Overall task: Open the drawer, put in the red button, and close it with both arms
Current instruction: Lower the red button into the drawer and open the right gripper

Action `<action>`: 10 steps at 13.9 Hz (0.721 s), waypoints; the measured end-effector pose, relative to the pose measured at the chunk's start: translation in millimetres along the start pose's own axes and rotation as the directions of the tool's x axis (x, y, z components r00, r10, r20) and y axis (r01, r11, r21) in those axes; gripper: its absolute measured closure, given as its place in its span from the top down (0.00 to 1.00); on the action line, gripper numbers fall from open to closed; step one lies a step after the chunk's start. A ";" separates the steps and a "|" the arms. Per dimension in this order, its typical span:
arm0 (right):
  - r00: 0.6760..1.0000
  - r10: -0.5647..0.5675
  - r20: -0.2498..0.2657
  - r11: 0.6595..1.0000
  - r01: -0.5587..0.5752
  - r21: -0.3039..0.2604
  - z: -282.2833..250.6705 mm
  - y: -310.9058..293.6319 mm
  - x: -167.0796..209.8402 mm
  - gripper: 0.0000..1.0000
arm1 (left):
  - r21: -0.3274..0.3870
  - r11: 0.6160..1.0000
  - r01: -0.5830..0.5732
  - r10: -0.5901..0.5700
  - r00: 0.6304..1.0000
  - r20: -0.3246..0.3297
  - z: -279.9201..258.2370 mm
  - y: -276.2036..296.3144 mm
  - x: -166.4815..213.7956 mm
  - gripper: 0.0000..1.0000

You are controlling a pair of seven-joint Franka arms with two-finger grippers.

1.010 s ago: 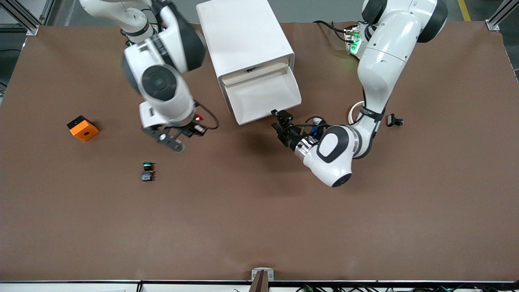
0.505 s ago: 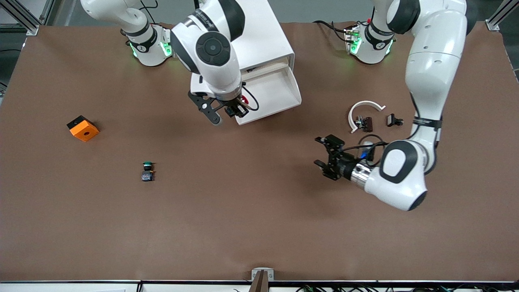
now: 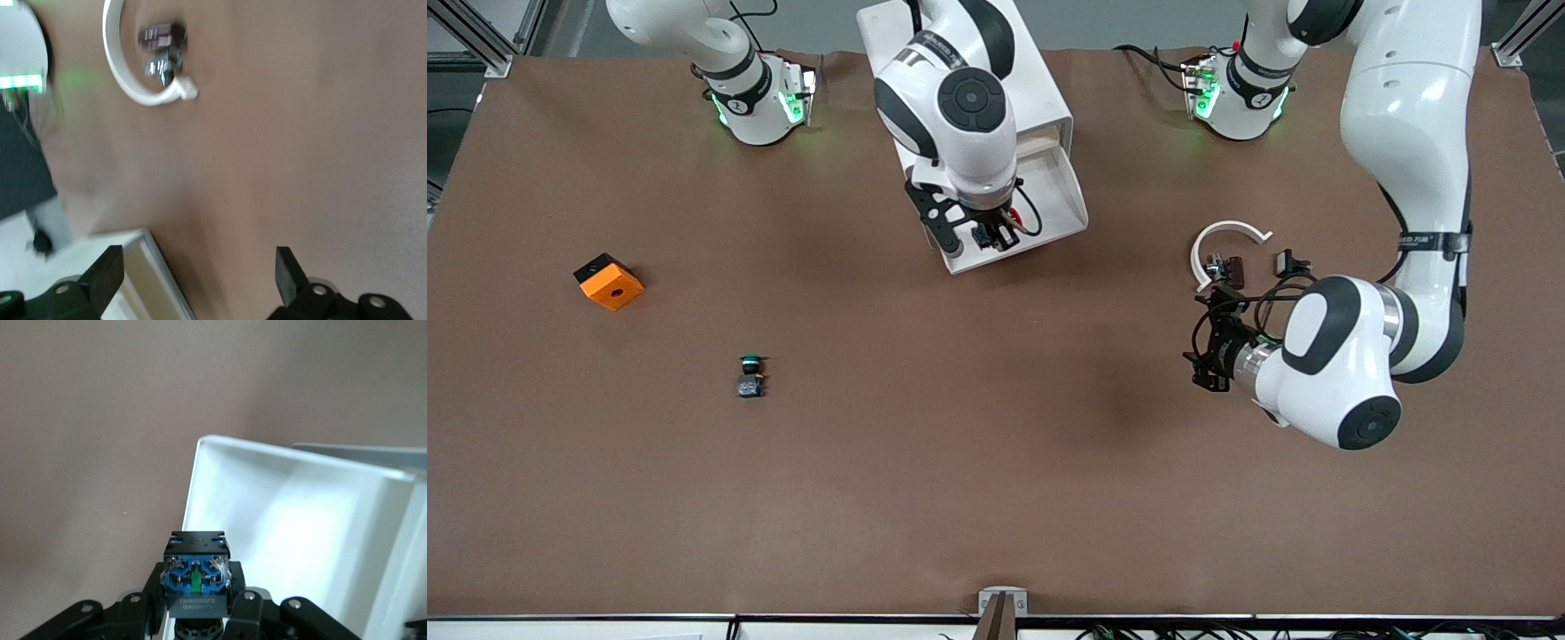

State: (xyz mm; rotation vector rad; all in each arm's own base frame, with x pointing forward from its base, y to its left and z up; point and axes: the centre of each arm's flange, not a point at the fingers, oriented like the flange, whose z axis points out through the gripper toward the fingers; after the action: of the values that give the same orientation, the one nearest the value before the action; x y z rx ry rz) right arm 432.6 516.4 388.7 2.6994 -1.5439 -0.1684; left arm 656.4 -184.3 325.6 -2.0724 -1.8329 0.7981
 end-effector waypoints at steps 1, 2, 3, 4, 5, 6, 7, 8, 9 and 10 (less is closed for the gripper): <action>1.000 0.003 0.001 1.000 -0.003 0.000 10.9 2.0 -3.6 0.41 | -0.008 1.000 -0.028 0.027 0.999 -0.025 -3.4 -2.5 -0.5 1.00; 1.000 0.004 0.001 1.000 -0.004 -0.007 21.2 4.7 -5.5 0.41 | -0.013 0.998 -0.062 0.062 0.997 -0.038 -6.6 -4.4 -0.2 1.00; 1.000 0.002 -0.002 1.000 -0.002 -0.019 30.1 8.0 -7.7 0.41 | -0.019 0.994 -0.108 0.107 0.993 -0.050 -10.8 -6.6 0.9 1.00; 1.000 0.004 -0.004 1.000 -0.004 -0.029 36.0 11.2 -11.5 0.41 | -0.026 0.986 -0.165 0.163 0.984 -0.064 -16.6 -9.8 2.2 1.00; 1.000 0.012 -0.007 0.999 -0.012 -0.038 40.5 14.1 -15.5 0.41 | -0.035 0.972 -0.231 0.228 0.971 -0.077 -23.5 -13.3 2.5 1.00; 1.000 0.015 -0.009 0.999 -0.016 -0.043 43.8 16.6 -19.7 0.41 | -0.049 0.952 -0.302 0.298 0.951 -0.087 -30.8 -16.7 1.2 1.00; 1.000 0.013 -0.010 0.999 -0.013 -0.046 45.7 18.7 -25.1 0.41 | -0.063 0.926 -0.371 0.365 0.926 -0.098 -36.9 -19.2 -0.8 1.00; 1.000 0.013 -0.011 0.999 -0.013 -0.048 47.2 20.6 -29.7 0.41 | -0.068 0.900 -0.430 0.422 0.900 -0.108 -40.4 -20.7 -2.8 1.00; 1.000 0.012 -0.011 0.999 -0.013 -0.049 48.2 21.4 -31.8 0.45 | -0.069 0.874 -0.480 0.471 0.874 -0.117 -41.2 -20.5 -4.6 1.00; 1.000 0.013 -0.011 0.999 -0.013 -0.050 48.4 21.5 -31.9 0.56 | -0.068 0.851 -0.521 0.511 0.851 -0.125 -40.1 -19.4 -6.7 1.00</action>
State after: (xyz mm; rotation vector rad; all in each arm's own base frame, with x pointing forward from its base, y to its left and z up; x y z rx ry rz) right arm 393.0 534.3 344.9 2.6476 -1.5327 -0.1890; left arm 662.4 -181.1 370.1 -2.6684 -1.2852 0.7040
